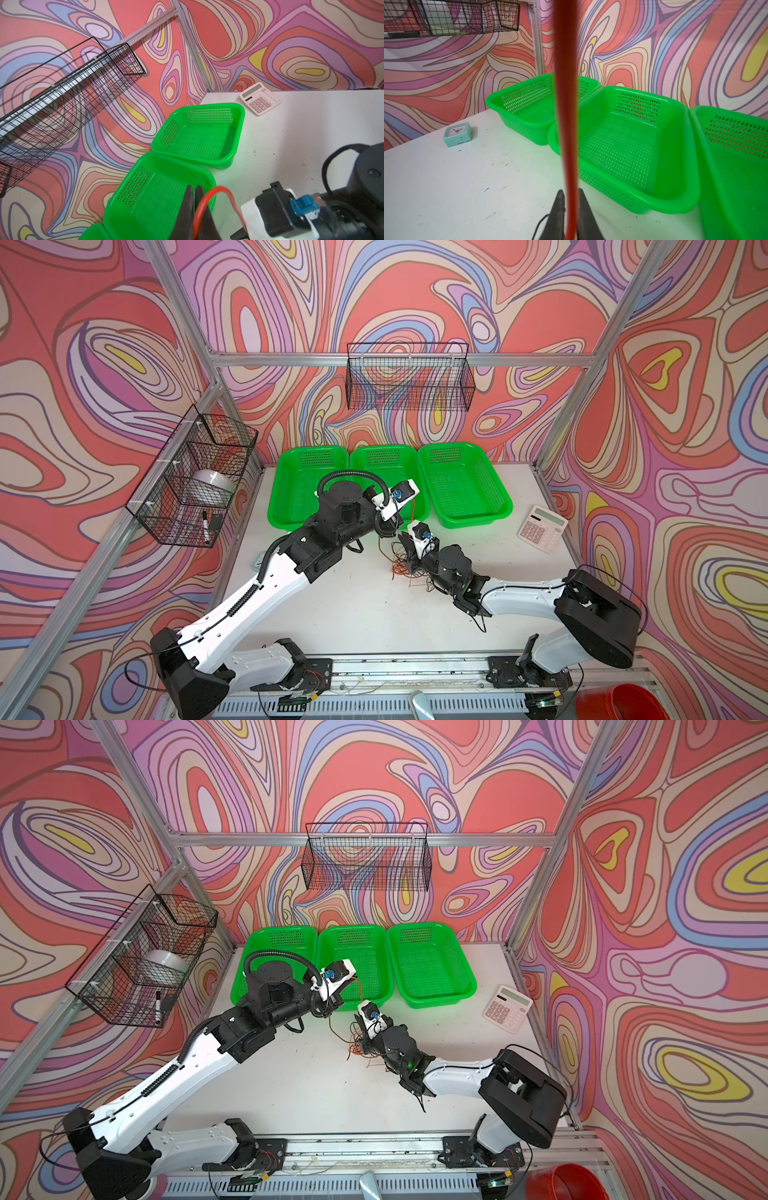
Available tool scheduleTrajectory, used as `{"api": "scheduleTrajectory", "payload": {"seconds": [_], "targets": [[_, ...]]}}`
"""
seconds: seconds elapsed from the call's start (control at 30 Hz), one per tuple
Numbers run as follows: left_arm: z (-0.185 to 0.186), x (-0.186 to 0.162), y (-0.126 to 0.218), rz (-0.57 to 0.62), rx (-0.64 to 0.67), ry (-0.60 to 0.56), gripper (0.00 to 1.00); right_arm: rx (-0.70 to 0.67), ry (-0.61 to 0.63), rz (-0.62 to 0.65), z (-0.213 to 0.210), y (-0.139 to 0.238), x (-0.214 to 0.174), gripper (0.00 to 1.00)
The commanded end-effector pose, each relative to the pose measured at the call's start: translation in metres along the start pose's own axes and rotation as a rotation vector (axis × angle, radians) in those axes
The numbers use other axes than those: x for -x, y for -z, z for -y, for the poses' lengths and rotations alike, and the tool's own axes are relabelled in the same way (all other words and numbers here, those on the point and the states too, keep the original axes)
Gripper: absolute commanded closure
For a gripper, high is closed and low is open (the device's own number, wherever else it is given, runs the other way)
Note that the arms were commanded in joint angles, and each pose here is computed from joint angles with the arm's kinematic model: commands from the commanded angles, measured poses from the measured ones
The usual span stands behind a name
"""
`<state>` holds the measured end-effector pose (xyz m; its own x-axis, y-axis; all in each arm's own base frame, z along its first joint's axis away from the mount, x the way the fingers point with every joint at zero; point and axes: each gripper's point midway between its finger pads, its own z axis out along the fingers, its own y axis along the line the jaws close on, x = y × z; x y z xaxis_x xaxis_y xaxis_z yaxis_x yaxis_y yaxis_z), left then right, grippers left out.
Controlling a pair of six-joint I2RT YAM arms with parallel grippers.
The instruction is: Untangle the cables
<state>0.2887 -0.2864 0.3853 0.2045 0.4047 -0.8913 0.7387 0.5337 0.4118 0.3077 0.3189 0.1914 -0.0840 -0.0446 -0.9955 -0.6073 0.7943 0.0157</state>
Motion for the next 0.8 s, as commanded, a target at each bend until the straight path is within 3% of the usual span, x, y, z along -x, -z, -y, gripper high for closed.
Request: {"api": "scheduleTrajectory", "payload": {"seconds": [0.0,0.3,0.6,0.67,0.77], "targets": [[-0.009,0.027,0.005,0.053,0.015,0.009,1.0,-0.063,-0.08,-0.012,0.014,-0.001,-0.021,0.9],[-0.035,0.078,0.014,0.122,0.062,-0.014,1.0,-0.127,-0.155,-0.125,0.026,-0.001,-0.082,0.92],[-0.061,0.11,0.024,0.168,0.114,-0.051,1.0,-0.162,-0.165,-0.115,0.034,0.007,-0.093,0.9],[-0.064,0.107,0.026,0.151,0.114,-0.044,1.0,-0.177,-0.159,-0.097,0.038,0.011,-0.086,0.88],[-0.068,0.105,0.029,0.152,0.105,-0.022,1.0,-0.184,-0.138,-0.072,0.041,0.019,-0.07,0.73]]}}
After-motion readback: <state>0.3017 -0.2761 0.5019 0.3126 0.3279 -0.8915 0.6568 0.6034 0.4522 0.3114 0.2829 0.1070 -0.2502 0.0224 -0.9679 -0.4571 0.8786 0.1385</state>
